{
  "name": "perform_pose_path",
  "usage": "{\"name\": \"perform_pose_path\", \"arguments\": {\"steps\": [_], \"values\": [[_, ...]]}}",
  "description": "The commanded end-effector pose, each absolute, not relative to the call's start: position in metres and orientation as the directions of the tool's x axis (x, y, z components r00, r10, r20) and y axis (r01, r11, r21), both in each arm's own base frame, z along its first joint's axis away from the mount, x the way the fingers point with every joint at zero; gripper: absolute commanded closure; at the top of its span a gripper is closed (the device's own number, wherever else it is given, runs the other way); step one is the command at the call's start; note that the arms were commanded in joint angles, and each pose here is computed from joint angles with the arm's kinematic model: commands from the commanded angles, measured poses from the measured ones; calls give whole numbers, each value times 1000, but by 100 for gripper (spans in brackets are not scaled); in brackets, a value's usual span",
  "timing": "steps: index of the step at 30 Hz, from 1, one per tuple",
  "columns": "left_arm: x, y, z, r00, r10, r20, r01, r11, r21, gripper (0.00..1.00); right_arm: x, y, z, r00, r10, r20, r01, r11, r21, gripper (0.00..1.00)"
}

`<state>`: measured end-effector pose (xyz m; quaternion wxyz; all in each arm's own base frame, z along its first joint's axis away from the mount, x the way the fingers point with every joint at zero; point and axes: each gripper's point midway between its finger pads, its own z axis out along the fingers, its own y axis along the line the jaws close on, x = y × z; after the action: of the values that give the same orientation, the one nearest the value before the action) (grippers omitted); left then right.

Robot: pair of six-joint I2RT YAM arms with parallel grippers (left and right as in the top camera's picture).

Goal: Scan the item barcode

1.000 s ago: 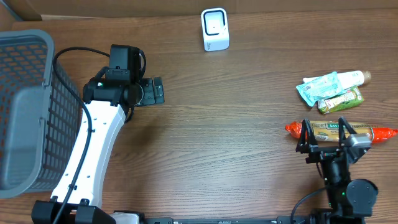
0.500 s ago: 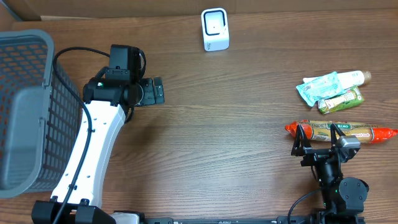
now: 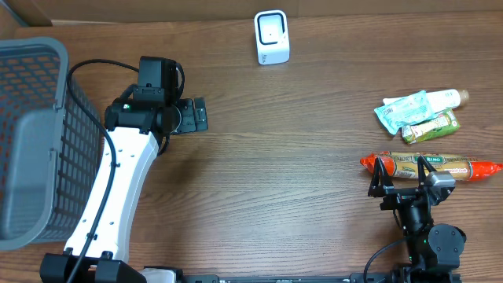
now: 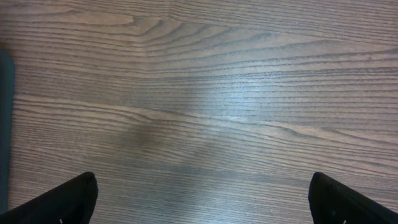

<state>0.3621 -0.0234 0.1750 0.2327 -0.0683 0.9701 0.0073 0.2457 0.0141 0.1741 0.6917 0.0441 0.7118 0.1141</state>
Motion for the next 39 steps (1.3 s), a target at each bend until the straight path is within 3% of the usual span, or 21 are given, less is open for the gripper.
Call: {"name": "perform_pose_path", "arguments": {"steps": [1,7,12,15,18,22,25,30,34,39], "values": [[364,-23,177,-882,-105,-460,-117,993,-1,0,246,15,172,-36,216,-976,-103,970,219,0],[362,-18,177,-882,-104,-460,-128,992,22,0,246,15,172,-36,216,-976,-103,970,219,0],[360,-14,204,-836,-107,-538,-138,990,17,0,246,15,172,-36,216,-976,-103,970,219,0],[362,-12,229,-752,-117,-649,-148,989,-6,0,246,15,172,-36,216,-976,-103,970,219,0],[355,-13,250,-600,-79,-796,-83,996,-36,0,246,15,172,-36,216,-976,-103,970,218,0],[333,-19,252,-416,68,-907,84,996,36,0,246,15,172,-36,216,-976,-103,970,219,0],[317,-18,249,-283,125,-951,127,988,92,1,246,15,172,-36,216,-976,-103,970,219,0],[289,-2,234,-83,120,-989,47,992,116,0,246,15,172,-36,216,-976,-103,970,219,0],[272,7,208,-12,122,-992,0,993,122,1,246,15,172,-36,216,-976,-103,970,219,0],[257,14,176,-8,125,-992,-30,992,125,0,246,15,172,-36,216,-976,-103,970,219,0]]}}
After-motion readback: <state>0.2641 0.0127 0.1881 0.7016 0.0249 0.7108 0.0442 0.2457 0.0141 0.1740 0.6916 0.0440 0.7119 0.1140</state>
